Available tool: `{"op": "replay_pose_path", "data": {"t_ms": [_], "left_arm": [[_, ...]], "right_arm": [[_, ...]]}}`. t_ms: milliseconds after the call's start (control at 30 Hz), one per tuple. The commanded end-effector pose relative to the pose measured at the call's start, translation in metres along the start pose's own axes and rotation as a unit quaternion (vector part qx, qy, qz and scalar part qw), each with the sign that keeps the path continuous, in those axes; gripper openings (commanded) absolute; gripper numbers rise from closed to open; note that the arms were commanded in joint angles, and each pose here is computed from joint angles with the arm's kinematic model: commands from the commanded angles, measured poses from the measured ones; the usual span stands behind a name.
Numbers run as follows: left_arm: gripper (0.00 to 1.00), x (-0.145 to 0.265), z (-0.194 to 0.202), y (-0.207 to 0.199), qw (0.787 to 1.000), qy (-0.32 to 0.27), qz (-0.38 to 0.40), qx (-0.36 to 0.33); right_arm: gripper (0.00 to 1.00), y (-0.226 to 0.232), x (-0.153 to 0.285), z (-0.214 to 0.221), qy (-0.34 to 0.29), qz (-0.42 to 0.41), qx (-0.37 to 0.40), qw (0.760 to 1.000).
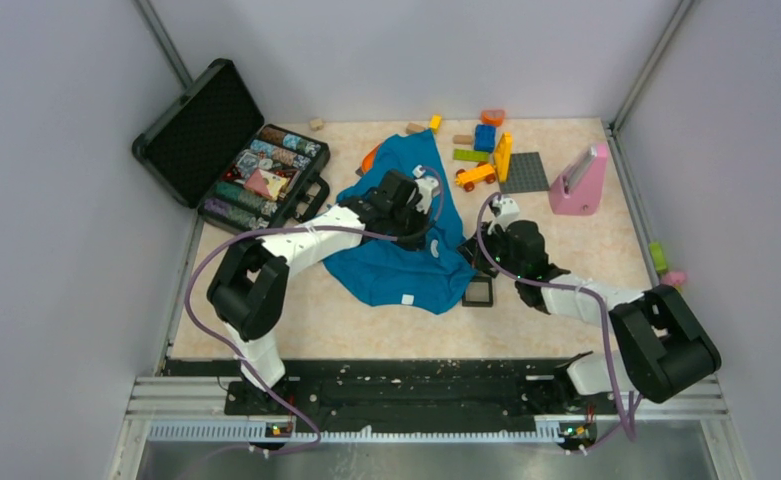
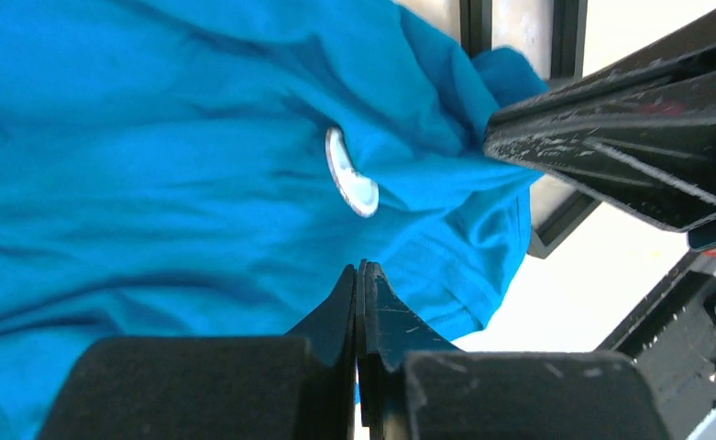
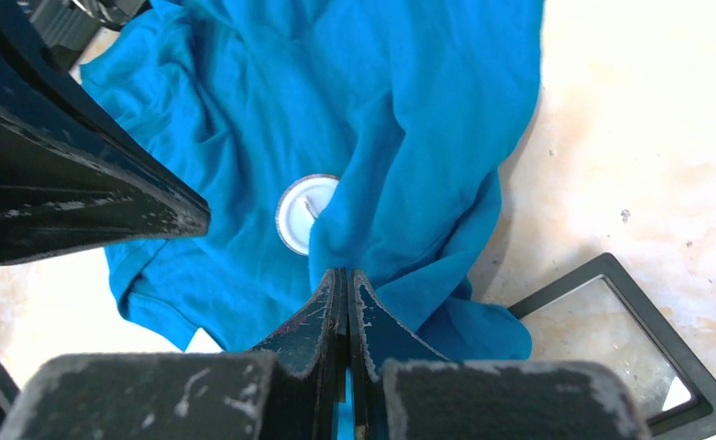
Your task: Remove the brooch from the garment
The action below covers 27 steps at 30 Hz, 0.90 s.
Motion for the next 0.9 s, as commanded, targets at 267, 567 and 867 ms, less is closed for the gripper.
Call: {"op": "replay_pose_path", "data": {"t_ms": [267,567,867], "left_arm": [[0.56,0.0,0.002,-0.02,0.986,-0.102,0.062,0.112],[0.47,-0.005,-0.008,-0.023,0.965,-0.195,0.095,0.15],[0.43,-0.023,-0.009,-0.008,0.964,-0.194,0.066,0.172]], "right_arm": [[0.0,0.019,0.007,-0.026,-0.049,-0.049,0.023,0.997],[0.0,0.018,0.007,-0.025,-0.052,-0.046,0.02,0.997],[0.0,0.018,0.006,-0.024,-0.049,-0.046,0.018,0.998]]}}
Point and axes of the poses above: each gripper's point midway between its finger pads, its own x axis back along the fingers, its own y axis along the line the jaws close on, z = x × y, the point moved 4 cm from there along x, back along the fingers, and after that the axes turned 5 degrees about -x, right-handed, at the moved point
